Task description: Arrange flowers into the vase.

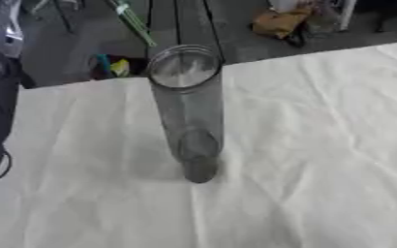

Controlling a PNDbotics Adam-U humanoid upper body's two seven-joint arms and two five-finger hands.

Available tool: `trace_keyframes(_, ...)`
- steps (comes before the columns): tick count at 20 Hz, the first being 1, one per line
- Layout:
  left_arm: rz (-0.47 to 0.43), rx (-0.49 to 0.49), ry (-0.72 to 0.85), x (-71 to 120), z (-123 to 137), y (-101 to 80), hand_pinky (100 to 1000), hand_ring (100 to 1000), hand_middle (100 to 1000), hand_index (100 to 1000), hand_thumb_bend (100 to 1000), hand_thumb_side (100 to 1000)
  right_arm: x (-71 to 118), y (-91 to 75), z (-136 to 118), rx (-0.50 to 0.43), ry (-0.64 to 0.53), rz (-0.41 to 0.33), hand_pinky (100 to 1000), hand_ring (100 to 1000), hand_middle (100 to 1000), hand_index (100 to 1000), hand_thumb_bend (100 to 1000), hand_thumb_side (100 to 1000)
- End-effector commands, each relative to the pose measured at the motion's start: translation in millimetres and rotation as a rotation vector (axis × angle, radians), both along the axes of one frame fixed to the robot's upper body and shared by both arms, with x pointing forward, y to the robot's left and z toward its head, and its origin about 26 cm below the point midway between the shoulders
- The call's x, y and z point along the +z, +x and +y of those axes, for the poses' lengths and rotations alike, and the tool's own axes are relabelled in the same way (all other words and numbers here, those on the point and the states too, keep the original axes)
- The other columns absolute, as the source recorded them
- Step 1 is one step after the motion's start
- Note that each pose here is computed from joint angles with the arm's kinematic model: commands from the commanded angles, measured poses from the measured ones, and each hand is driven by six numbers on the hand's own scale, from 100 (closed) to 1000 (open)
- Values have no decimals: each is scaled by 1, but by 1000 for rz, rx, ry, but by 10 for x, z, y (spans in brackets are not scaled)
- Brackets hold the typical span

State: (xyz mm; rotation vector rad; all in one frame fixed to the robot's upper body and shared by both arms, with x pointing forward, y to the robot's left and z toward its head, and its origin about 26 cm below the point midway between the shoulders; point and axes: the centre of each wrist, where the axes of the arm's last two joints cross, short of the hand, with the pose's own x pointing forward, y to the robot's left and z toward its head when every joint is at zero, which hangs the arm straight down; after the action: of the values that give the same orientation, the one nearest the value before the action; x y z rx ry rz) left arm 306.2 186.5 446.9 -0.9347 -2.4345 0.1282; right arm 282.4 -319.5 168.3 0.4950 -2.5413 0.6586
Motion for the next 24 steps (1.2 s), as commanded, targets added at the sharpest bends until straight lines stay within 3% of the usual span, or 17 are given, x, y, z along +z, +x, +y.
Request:
trace_keyframes(1, -33, -130, -71, 199, 173, -188, 100, 100, 100, 119, 239, 717, 93, -20, -15, 3, -29, -18, 862, 574, 477, 696, 100, 998)
trace_keyframes(5, -55, -155, -80, 216, 192, -235, 100, 100, 100, 119, 228, 713, 94, -17, -9, 4, -33, -14, 863, 573, 476, 695, 100, 1000)
trace_keyframes(10, -167, -86, -39, 154, 190, -262, 100, 100, 100, 116, 190, 701, 99, -13, -6, -1, -38, -16, 866, 570, 475, 695, 100, 1000)
trace_keyframes(24, -99, -35, 84, -20, 156, -83, 100, 100, 100, 112, 173, 696, 118, -1, 8, -3, -39, -21, 866, 570, 474, 695, 100, 1000)
